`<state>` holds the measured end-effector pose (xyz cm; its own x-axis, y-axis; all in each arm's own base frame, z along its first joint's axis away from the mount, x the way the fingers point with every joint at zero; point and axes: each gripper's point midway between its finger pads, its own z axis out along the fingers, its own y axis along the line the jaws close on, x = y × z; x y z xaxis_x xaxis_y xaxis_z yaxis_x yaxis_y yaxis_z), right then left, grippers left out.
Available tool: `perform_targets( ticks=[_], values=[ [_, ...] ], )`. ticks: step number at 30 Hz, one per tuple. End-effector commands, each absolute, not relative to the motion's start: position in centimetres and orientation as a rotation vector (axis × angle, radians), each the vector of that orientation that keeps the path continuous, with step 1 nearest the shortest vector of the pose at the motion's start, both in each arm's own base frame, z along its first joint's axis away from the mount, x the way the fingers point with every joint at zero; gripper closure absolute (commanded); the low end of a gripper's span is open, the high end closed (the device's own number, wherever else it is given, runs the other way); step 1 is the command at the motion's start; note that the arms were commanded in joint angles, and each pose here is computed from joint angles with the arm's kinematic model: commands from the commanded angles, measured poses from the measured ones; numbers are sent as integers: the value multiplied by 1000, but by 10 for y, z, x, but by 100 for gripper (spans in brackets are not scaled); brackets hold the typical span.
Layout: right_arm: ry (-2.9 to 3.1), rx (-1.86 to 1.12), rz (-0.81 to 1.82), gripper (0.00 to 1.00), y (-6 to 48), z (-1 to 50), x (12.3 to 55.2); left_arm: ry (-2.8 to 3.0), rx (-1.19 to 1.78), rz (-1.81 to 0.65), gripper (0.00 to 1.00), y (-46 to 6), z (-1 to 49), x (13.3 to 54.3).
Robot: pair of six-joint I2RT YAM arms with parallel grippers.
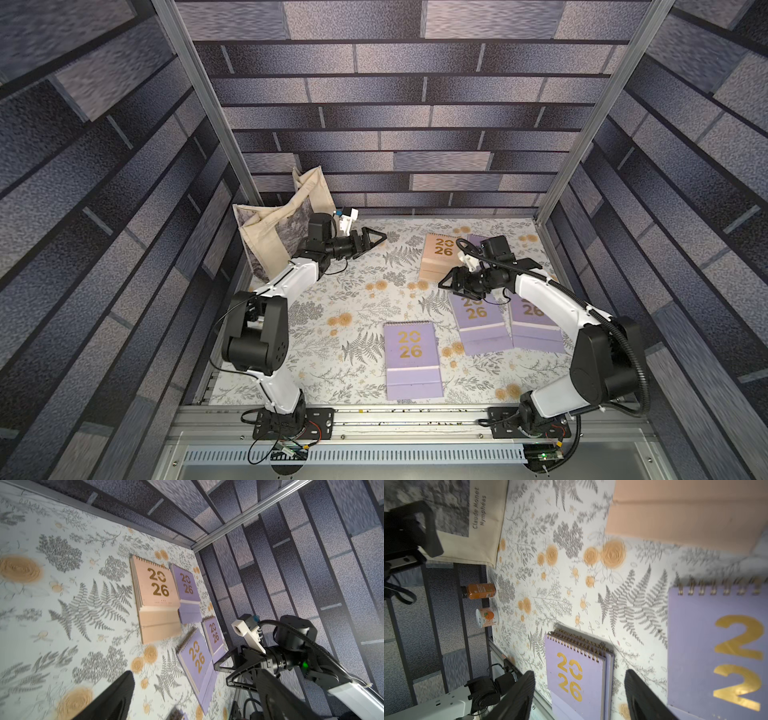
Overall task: Stack the calendars
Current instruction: Place the calendar at the calendar, then pick up the calendar at the center of the board.
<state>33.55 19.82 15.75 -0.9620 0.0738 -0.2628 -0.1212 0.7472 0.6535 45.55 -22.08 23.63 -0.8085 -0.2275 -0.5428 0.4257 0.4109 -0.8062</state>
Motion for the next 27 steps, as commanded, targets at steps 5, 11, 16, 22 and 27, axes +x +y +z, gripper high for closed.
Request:
perform_targets(
  ticks=[5,11,16,22,27],
  values=[
    [2686,20,888,20,170,156,418,2252,249,-1415,0,-264,204,518],
    [2695,61,807,16,154,129,481,2399,355,-1382,0,-299,172,541],
    [2707,94,765,15,143,107,512,2455,360,-1360,0,-312,147,550],
    [2718,140,744,15,130,86,534,2515,379,-1379,0,-324,120,539],
    [2731,147,725,15,127,71,538,2532,405,-1372,0,-335,108,533]
  ],
)
